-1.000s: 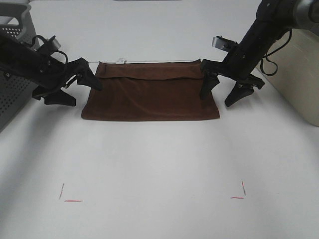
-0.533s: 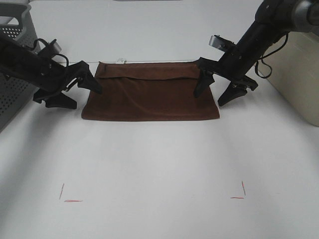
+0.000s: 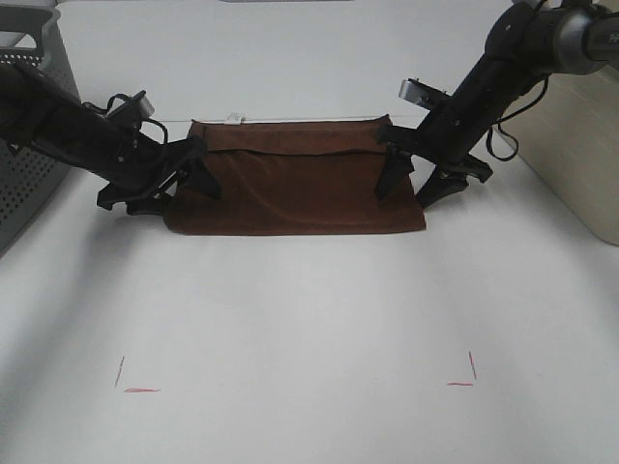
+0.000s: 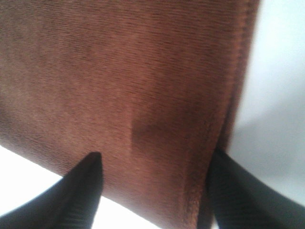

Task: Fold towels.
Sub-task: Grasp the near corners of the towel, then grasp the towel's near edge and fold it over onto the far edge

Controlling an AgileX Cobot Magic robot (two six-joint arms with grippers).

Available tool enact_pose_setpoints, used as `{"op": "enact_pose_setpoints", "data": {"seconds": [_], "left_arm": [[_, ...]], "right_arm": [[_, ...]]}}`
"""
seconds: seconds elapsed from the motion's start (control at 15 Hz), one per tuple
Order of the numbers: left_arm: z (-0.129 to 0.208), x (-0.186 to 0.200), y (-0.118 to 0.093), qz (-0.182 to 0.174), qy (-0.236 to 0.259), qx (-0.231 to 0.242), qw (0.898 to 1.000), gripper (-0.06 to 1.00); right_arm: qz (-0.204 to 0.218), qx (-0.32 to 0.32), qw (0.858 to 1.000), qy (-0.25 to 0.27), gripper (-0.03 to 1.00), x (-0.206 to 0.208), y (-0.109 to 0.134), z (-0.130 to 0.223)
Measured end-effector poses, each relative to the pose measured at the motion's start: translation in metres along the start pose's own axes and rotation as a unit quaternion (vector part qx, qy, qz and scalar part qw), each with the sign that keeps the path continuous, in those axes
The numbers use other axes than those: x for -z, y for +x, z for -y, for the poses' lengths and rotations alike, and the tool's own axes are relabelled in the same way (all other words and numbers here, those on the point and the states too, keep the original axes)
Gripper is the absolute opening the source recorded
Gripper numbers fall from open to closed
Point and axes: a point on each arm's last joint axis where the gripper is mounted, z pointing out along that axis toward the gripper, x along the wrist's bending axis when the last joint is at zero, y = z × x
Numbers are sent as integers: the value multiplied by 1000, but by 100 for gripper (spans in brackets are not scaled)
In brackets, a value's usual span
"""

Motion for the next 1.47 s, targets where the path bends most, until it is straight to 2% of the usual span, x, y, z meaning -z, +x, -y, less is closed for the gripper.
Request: {"op": "enact_pose_setpoints", "data": {"seconds": [0.2, 0.27, 0.33, 0.4, 0.67, 0.8, 1.2, 1.33, 1.47], "left_arm": [[1, -2, 0, 0, 3, -1, 1000, 14], [1, -2, -1, 0, 3, -1, 1000, 3], [2, -2, -1, 2, 6, -1, 1000, 0], [3, -2, -1, 5, 11, -1, 1000, 0], [2, 16, -13, 2, 32, -30, 999, 0], [5, 30, -17, -17, 55, -42, 997, 0], [60, 60, -12, -43, 110, -33, 992, 0], [61, 67, -15, -43, 100, -38, 993, 0], [40, 77, -27, -41, 54, -28, 997, 0]], "right_arm": [[1, -1, 1000, -1, 34, -13, 6, 1], [3, -4, 1000, -2, 21, -13, 5, 0], [5, -7, 1000, -1, 7, -14, 3, 0], [7, -8, 1000, -1, 0, -14, 3, 0], [11, -1, 1000, -4, 0, 2, 10, 2], [12, -4, 1000, 1, 0, 17, 16, 15], [13, -30, 999, 32, 0, 15, 10, 77], [11, -21, 999, 30, 0, 17, 11, 80], [7, 3, 1000, 0, 0, 31, 19, 67]]}}
